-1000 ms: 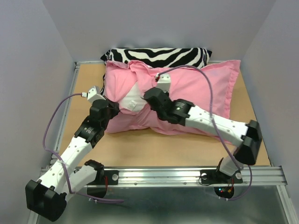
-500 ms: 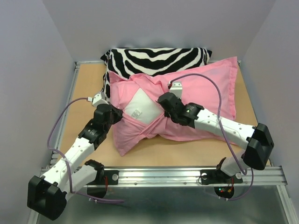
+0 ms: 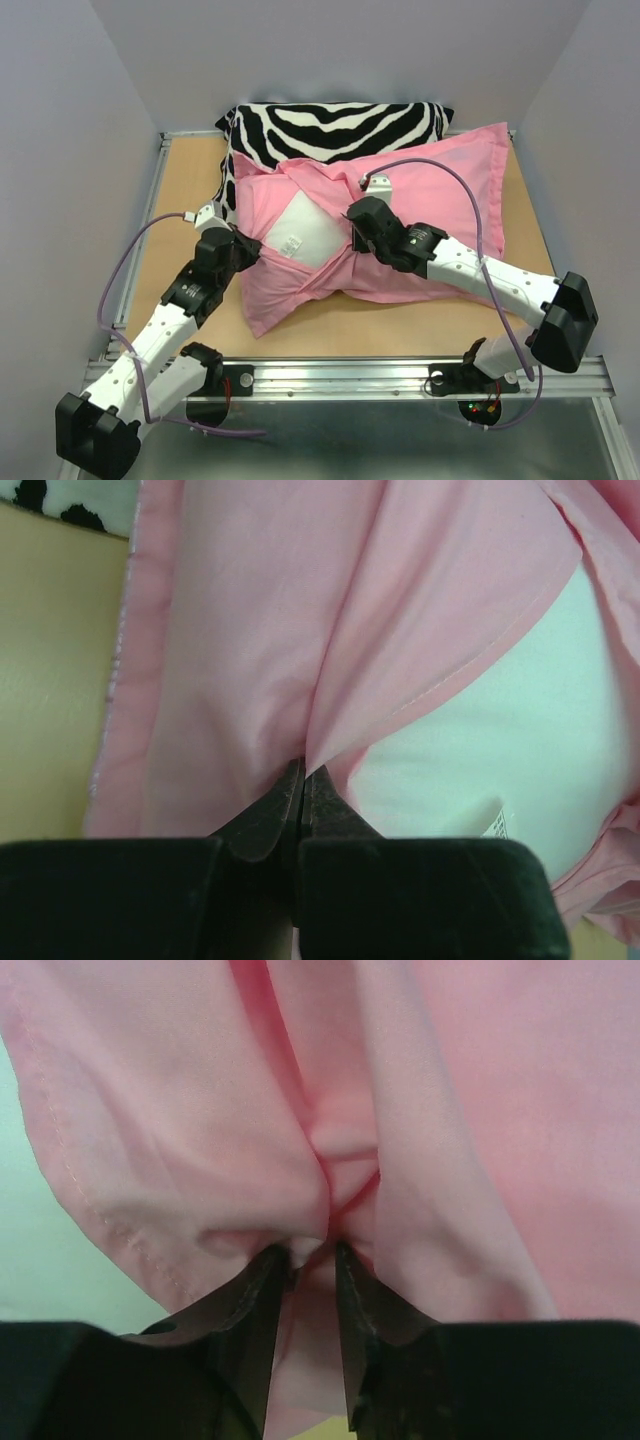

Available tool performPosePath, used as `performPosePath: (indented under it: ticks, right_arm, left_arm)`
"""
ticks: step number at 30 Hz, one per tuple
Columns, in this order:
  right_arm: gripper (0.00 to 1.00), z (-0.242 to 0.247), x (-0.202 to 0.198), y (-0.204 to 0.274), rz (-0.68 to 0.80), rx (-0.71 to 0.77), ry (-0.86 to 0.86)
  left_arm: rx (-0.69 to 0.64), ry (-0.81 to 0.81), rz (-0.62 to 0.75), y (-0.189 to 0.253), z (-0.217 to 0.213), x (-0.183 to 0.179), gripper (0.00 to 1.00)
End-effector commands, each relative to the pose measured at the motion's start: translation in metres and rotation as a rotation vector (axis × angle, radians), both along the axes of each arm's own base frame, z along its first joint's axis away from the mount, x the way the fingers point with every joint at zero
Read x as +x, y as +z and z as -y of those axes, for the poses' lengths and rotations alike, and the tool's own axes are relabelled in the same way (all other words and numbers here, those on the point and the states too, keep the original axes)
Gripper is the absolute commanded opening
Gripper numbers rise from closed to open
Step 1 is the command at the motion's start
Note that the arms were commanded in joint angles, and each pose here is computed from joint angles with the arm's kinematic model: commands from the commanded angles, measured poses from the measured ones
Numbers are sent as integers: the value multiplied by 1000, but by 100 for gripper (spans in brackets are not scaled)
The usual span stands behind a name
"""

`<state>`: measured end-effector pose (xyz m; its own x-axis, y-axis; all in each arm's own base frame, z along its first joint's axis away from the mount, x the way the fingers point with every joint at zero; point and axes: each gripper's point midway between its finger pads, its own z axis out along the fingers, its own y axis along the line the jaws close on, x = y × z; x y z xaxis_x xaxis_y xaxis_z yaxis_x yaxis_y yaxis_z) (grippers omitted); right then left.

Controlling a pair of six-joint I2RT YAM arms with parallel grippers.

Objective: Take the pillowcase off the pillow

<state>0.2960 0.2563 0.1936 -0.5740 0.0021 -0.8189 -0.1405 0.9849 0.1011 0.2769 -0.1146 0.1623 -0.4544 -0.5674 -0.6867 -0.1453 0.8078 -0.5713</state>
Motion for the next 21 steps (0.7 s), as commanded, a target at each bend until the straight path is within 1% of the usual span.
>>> performPosePath:
  ticks: [1,10,12,14,17,19,20,21]
  right_arm:
    - [37,-9,6,38,69,70,34]
    - [58,-18,3,72,107,138,88]
    - [63,-22,-1,81,113,153,130]
    - [65,-29,-4,84,112,163,177]
    - [67,-53,-11,88,108,168,302]
    - [68,-68,-16,82,99,145,337]
    - [69,-74,-16,88,110,149,345]
    - [69,-79,-15,81,99,135,345]
  left_arm:
    - [22,-15,31,17,-4,-4,0]
    - [27,-41,75,38,-3,-6,0]
    - [24,-45,85,42,-2,-5,0]
    - [19,-52,98,47,-1,-5,0]
    - [13,-62,117,54,1,-4,0]
    - [17,-66,122,57,2,-3,0]
    - [18,-67,127,59,2,-3,0]
    - [20,-68,128,60,2,-3,0]
